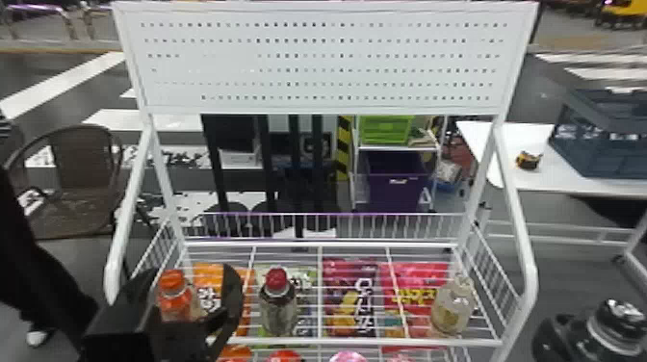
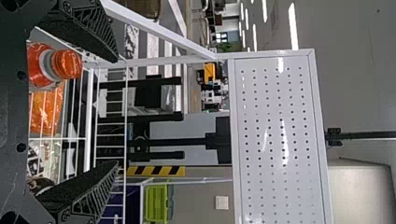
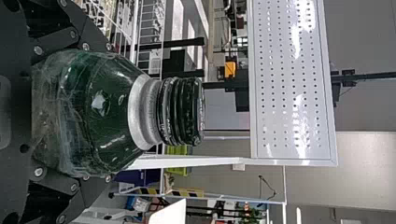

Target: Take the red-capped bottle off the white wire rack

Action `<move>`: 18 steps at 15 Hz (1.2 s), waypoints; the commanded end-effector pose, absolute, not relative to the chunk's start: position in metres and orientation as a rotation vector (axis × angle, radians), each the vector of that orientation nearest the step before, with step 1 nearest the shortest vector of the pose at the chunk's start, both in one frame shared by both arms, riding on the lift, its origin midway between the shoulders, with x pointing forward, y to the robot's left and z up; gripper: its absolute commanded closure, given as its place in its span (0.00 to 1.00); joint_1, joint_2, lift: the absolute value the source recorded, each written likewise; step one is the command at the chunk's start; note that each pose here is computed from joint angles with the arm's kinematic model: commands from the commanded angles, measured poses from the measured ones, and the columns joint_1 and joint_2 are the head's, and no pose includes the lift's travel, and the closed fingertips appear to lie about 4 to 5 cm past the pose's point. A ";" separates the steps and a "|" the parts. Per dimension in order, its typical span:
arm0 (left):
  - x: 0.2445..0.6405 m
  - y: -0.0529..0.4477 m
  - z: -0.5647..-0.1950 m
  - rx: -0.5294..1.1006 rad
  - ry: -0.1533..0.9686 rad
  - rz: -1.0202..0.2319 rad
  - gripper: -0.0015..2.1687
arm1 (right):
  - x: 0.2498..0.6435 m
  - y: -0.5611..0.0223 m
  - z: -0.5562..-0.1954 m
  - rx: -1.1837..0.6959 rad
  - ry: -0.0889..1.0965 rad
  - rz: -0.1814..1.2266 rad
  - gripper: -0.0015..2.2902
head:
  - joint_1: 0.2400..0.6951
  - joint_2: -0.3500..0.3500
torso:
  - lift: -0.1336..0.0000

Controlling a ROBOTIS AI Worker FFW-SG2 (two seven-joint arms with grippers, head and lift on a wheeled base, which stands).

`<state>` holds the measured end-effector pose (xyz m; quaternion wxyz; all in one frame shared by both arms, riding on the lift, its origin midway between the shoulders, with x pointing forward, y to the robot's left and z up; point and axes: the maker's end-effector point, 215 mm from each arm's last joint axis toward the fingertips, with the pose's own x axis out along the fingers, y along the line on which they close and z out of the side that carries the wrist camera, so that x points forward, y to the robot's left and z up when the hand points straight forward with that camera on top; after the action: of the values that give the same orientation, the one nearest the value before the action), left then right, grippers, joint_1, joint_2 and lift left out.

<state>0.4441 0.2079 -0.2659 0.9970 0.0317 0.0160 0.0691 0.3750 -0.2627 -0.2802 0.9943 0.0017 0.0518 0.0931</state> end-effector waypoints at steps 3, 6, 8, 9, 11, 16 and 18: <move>0.443 0.206 -0.263 0.066 0.030 0.139 0.05 | 0.378 -0.261 -0.275 0.005 0.090 0.185 0.40 | 0.57 0.50 | 1.00; 0.439 0.204 -0.256 0.063 0.023 0.135 0.05 | 0.376 -0.262 -0.275 0.014 0.091 0.184 0.40 | 0.57 0.50 | 1.00; 0.436 0.203 -0.259 0.062 0.032 0.131 0.05 | 0.372 -0.260 -0.274 0.022 0.084 0.189 0.40 | 0.57 0.50 | 1.00; 0.435 0.200 -0.259 0.056 0.033 0.126 0.05 | 0.371 -0.258 -0.275 0.027 0.086 0.191 0.40 | 0.57 0.50 | 1.00; 0.434 0.197 -0.261 0.053 0.036 0.122 0.05 | 0.371 -0.258 -0.276 0.030 0.087 0.192 0.40 | 0.57 0.50 | 1.00; 0.424 0.164 -0.307 0.016 0.078 0.086 0.05 | 0.369 -0.259 -0.275 0.027 0.084 0.191 0.40 | 0.57 0.50 | 1.00; 0.422 0.143 -0.336 -0.027 0.077 0.065 0.05 | 0.368 -0.259 -0.273 0.026 0.080 0.191 0.40 | 0.57 0.50 | 1.00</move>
<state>0.4239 0.1579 -0.3170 0.9984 0.0011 0.0387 0.0404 0.3690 -0.2584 -0.2741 0.9944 0.0134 0.0415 0.0959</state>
